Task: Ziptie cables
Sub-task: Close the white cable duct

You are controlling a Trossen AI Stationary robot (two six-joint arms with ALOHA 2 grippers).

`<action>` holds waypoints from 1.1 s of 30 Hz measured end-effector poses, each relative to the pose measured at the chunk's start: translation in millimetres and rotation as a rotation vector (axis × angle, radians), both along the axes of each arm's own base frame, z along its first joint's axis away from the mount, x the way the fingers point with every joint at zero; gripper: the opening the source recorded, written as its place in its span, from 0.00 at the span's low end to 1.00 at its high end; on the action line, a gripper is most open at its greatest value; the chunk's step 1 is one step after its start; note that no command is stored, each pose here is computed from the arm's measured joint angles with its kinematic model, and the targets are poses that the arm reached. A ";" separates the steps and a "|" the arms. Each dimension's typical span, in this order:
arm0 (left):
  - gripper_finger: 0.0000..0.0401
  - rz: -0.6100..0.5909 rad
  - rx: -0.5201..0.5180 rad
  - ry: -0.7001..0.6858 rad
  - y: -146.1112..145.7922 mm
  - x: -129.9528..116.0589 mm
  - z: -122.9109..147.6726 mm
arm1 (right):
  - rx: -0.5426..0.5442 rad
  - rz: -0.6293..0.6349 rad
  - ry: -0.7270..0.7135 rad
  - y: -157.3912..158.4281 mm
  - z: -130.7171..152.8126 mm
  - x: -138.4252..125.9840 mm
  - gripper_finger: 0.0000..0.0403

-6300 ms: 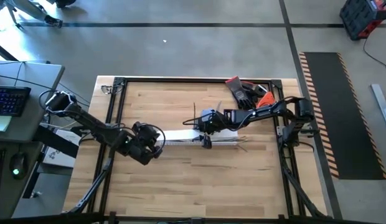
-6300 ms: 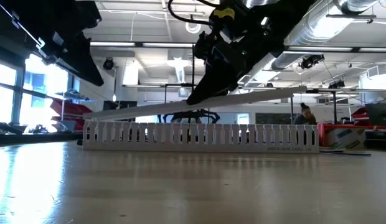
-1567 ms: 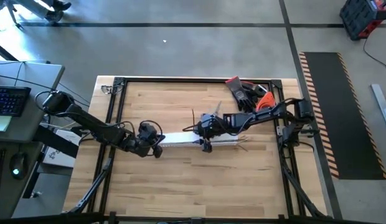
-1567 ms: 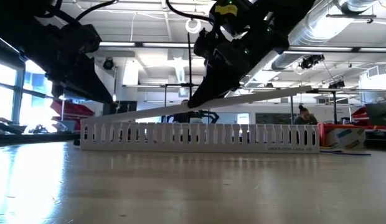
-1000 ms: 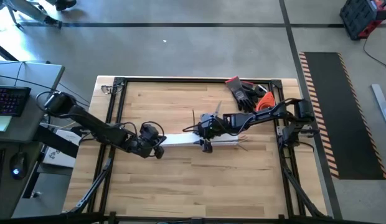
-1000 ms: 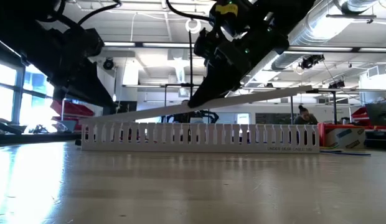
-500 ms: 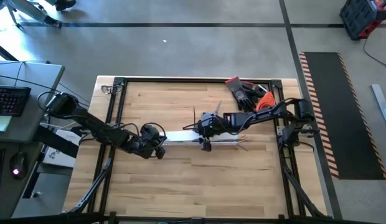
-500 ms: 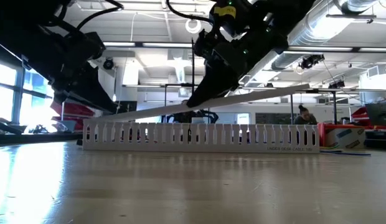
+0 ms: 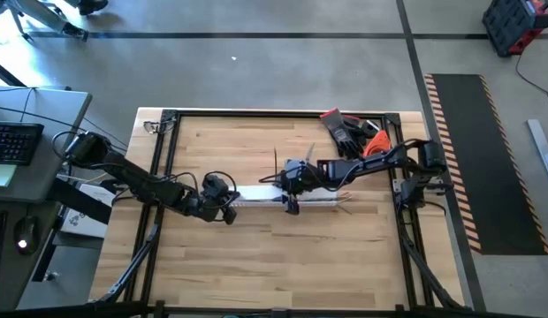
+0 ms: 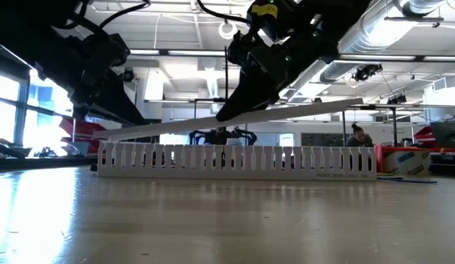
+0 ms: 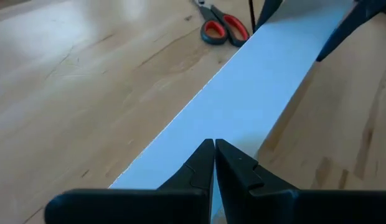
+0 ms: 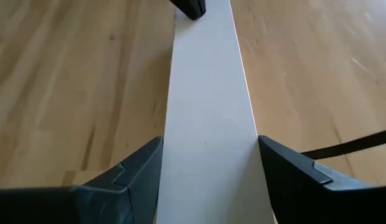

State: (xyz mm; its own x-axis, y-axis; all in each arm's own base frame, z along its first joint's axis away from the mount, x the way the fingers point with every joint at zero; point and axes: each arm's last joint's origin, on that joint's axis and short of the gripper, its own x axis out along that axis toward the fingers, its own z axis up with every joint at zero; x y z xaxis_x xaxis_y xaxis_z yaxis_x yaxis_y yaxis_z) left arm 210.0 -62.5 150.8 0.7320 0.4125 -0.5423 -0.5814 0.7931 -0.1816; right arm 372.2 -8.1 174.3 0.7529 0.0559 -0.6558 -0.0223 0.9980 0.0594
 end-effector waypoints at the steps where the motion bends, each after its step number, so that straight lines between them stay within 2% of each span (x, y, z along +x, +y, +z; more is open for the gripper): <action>1: 0.00 -0.001 -0.005 -0.001 0.4 0.4 0.1 | 0.018 -0.004 0.003 -0.9 -0.2 -0.2 0.53; 6: 0.00 -0.018 -0.036 0.012 3.0 1.6 -0.6 | 0.044 -0.007 0.027 -1.1 -1.8 -1.7 0.53; 26: 0.00 -0.018 -0.027 0.021 4.9 2.1 -0.9 | 0.047 0.001 0.038 -0.2 -2.5 -2.4 0.53; 33: 0.00 0.000 -0.016 0.047 4.0 5.5 -10.4 | 0.042 0.011 0.047 0.3 -3.2 -3.1 0.53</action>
State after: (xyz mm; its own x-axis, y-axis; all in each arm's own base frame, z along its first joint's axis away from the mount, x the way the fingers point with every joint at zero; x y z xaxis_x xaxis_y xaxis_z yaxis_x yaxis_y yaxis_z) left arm 215.4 -58.5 140.4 0.7055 0.4034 -0.5827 -0.5895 0.7904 -0.1665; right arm 369.2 -7.8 171.1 0.7205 0.0921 -0.6873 -0.0296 0.9943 0.1022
